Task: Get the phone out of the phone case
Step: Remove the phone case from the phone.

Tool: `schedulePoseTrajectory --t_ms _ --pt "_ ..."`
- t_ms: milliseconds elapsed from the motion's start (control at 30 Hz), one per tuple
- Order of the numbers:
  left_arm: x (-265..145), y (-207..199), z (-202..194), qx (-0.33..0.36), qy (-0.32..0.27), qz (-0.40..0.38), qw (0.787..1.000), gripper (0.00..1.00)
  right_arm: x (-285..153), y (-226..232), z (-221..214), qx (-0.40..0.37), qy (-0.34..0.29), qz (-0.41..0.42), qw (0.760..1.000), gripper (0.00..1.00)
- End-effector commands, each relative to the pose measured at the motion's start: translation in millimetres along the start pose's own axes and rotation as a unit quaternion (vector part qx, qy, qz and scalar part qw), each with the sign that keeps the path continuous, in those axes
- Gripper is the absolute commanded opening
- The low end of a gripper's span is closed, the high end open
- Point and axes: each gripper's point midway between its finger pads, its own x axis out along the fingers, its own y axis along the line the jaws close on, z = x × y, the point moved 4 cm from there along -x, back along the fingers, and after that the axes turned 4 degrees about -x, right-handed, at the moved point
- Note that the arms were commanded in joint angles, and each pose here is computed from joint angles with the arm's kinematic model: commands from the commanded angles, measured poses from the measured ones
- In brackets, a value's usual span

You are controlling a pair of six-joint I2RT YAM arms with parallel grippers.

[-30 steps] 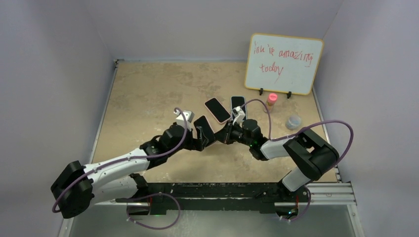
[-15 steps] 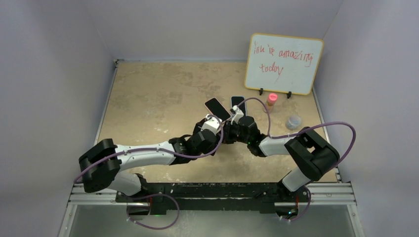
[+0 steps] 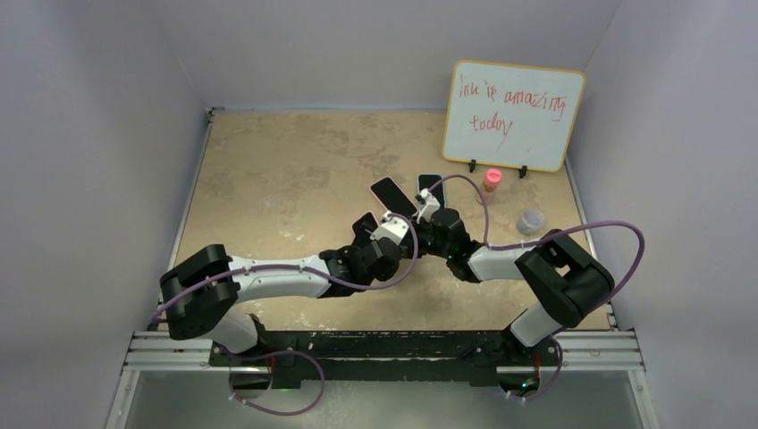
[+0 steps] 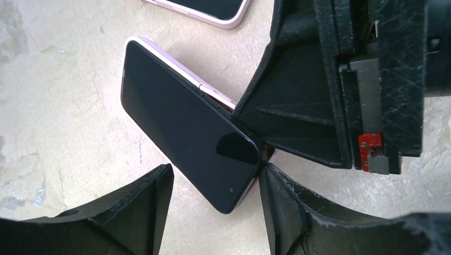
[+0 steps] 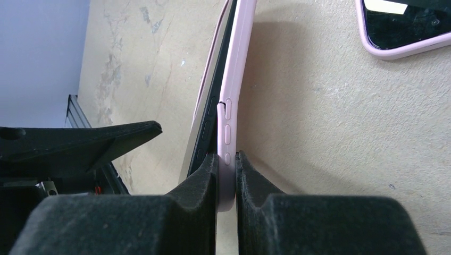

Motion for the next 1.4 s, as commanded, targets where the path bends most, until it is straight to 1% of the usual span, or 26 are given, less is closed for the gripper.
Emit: schedulePoseTrajectory --t_ms 0,133,333,533,633,733,1067,1100,1200,1333,1367 --pt "-3 6 30 0.001 -0.045 0.039 0.998 0.61 1 27 29 -0.014 -0.035 0.051 0.998 0.0" --pt "-4 11 31 0.008 -0.046 0.058 0.997 0.6 1 25 24 -0.012 -0.028 0.051 0.998 0.0" --pt "-1 27 24 0.015 -0.049 0.12 0.992 0.58 1 27 22 -0.006 -0.022 0.061 0.998 0.0" --pt "11 8 27 0.045 -0.073 0.1 0.991 0.56 2 33 22 0.009 -0.018 0.081 0.997 0.0" --pt "17 6 24 0.061 -0.073 0.11 0.989 0.54 1 36 22 0.013 -0.015 0.088 0.996 0.0" --pt "22 7 18 0.07 -0.072 0.122 0.987 0.51 0 38 22 0.016 -0.015 0.093 0.995 0.0" --pt "34 10 -7 0.087 -0.048 0.14 0.985 0.46 -4 40 18 0.025 -0.008 0.102 0.994 0.0" --pt "35 11 -9 0.089 -0.046 0.143 0.985 0.44 -5 40 17 0.029 -0.007 0.104 0.994 0.0" --pt "36 13 -13 0.096 -0.037 0.153 0.983 0.32 -6 41 17 0.033 -0.011 0.108 0.994 0.0" --pt "27 13 -1 0.085 -0.04 0.145 0.985 0.1 -5 36 16 0.034 -0.015 0.094 0.995 0.0" --pt "23 13 4 0.081 -0.043 0.141 0.986 0.02 -4 33 15 0.035 -0.016 0.089 0.995 0.0"
